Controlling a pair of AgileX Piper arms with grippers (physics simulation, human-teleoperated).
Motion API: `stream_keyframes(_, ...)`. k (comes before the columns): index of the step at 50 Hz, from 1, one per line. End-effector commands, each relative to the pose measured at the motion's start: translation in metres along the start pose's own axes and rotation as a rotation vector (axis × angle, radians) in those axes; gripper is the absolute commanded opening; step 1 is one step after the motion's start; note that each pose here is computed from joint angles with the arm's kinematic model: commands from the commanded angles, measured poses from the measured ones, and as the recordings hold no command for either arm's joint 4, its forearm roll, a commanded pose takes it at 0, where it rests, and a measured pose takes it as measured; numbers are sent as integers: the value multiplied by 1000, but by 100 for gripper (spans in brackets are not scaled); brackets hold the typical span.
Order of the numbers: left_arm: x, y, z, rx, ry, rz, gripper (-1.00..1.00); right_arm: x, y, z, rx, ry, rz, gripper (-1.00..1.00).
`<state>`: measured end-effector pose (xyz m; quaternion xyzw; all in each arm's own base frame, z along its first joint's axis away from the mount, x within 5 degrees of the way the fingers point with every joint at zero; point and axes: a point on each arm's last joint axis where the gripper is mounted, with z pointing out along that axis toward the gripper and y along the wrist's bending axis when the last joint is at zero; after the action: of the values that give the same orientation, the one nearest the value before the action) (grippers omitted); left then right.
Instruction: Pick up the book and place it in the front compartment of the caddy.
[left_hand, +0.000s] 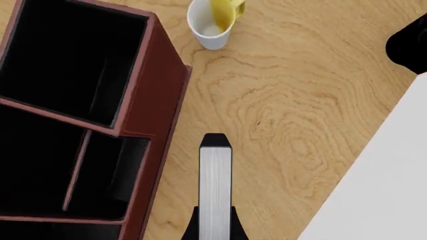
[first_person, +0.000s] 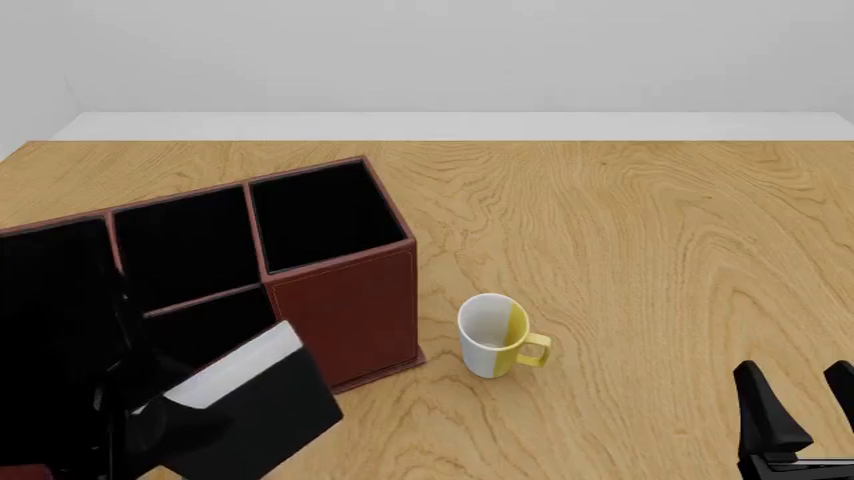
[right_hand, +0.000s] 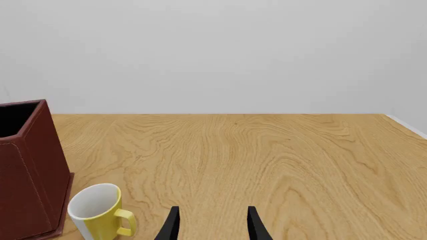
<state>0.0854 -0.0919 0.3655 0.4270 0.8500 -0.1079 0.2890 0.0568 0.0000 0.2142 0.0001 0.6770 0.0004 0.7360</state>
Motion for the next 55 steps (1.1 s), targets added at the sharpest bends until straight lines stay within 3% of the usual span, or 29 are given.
stream_keyframes(1,-10,0,-9,1,-13,83,-100,0,0,0,0,0,0,100)
stream_keyframes(19,-17,-4,6,31,40,167,-100,0,0,0,0,-1,0,100)
stream_keyframes(29,-21,-9,4,50,27,214,-100,0,0,0,0,0,0,100)
stream_keyframes(34,-11,0,14,21,77,230,-100,0,0,0,0,0,0,100)
stream_keyframes(55,8,34,17,-95,146,261,-100,0,0,0,0,0,0,100)
